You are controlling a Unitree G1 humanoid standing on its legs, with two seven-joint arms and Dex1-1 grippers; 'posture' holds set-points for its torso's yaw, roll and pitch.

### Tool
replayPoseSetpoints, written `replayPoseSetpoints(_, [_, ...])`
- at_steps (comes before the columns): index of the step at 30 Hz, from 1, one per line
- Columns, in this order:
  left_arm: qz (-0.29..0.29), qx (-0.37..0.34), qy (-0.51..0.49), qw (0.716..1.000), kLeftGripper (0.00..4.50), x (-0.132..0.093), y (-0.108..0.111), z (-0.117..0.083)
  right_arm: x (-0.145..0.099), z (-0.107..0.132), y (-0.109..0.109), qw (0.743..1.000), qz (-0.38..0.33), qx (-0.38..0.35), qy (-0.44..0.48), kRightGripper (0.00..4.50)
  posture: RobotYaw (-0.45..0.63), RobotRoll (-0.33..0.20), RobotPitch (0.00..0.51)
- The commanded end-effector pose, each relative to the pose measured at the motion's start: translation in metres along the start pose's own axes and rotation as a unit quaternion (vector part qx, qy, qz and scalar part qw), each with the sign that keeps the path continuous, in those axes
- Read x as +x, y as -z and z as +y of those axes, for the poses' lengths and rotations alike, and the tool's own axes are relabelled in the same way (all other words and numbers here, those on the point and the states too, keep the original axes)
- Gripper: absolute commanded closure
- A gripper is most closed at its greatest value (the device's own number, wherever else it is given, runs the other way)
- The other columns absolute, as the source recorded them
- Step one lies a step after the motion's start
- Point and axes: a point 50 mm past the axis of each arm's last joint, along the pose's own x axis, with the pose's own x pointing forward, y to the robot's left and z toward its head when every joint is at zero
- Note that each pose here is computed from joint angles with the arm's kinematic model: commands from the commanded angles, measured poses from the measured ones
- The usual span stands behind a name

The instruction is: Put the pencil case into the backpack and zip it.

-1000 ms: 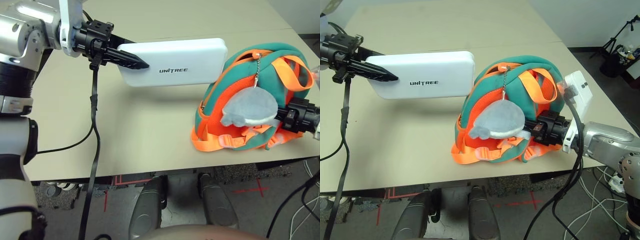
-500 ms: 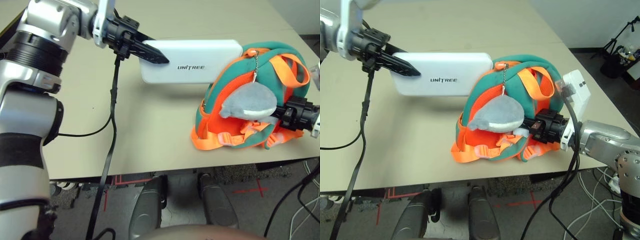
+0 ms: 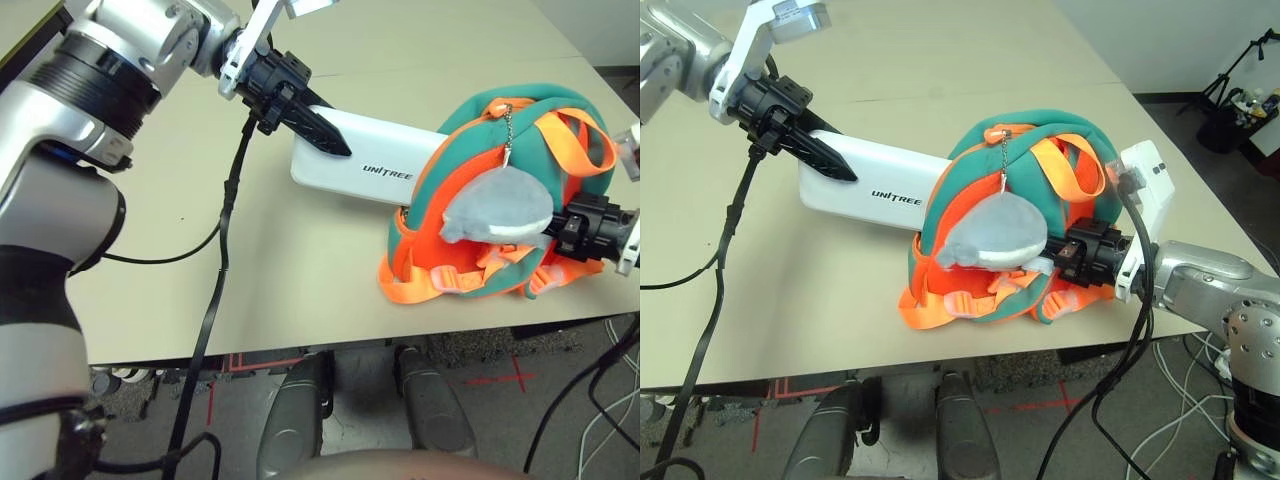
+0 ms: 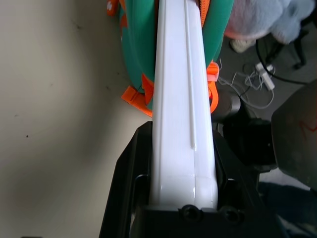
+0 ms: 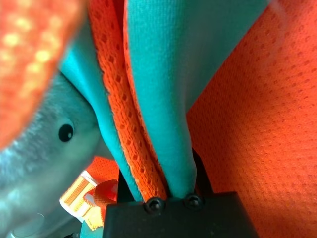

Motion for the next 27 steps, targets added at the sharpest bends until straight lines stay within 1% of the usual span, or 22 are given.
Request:
replayPoseSetpoints(1, [0.057, 0.032, 0.022, 0.998, 3.03, 0.022, -0.012, 0.005, 0.010, -0.001, 0.011, 1.000, 0.025, 0.009, 0.004, 4.38, -0.02, 0.000, 0.184])
replayPoseSetpoints(6, [0.101, 0.073, 0.016, 0.992, 3.03, 0.046, -0.034, 0.015, 0.016, 0.001, 0.013, 1.000, 0.021, 0.005, -0.001, 4.38, -0.03, 0.000, 0.180])
replayPoseSetpoints(8, [0.126, 0.074, 0.028, 0.989, 3.03, 0.062, -0.033, 0.017, 0.018, 0.003, 0.014, 1.000, 0.019, 0.006, -0.004, 4.38, -0.04, 0.000, 0.182])
replayPoseSetpoints(9, [0.142, 0.074, 0.043, 0.986, 3.03, 0.073, -0.031, 0.016, 0.018, 0.004, 0.015, 1.000, 0.019, 0.007, -0.005, 4.38, -0.05, 0.000, 0.180])
replayPoseSetpoints(12, [0.169, 0.080, 0.071, 0.980, 3.03, 0.097, -0.028, 0.015, 0.018, 0.006, 0.018, 1.000, 0.018, 0.009, -0.004, 4.38, -0.07, 0.000, 0.178])
replayPoseSetpoints(19, [0.145, 0.072, 0.126, 0.979, 3.03, 0.135, -0.041, 0.005, 0.019, 0.008, 0.021, 1.000, 0.015, 0.011, 0.001, 4.38, -0.09, 0.000, 0.173])
replayPoseSetpoints(23, [0.115, 0.078, 0.130, 0.982, 3.04, 0.145, -0.050, 0.006, 0.021, 0.010, 0.022, 1.000, 0.013, 0.012, -0.001, 4.38, -0.10, 0.000, 0.173])
replayPoseSetpoints(27, [0.065, 0.080, 0.113, 0.988, 3.04, 0.146, -0.064, 0.010, 0.024, 0.012, 0.023, 1.000, 0.012, 0.014, -0.005, 4.38, -0.09, 0.000, 0.179])
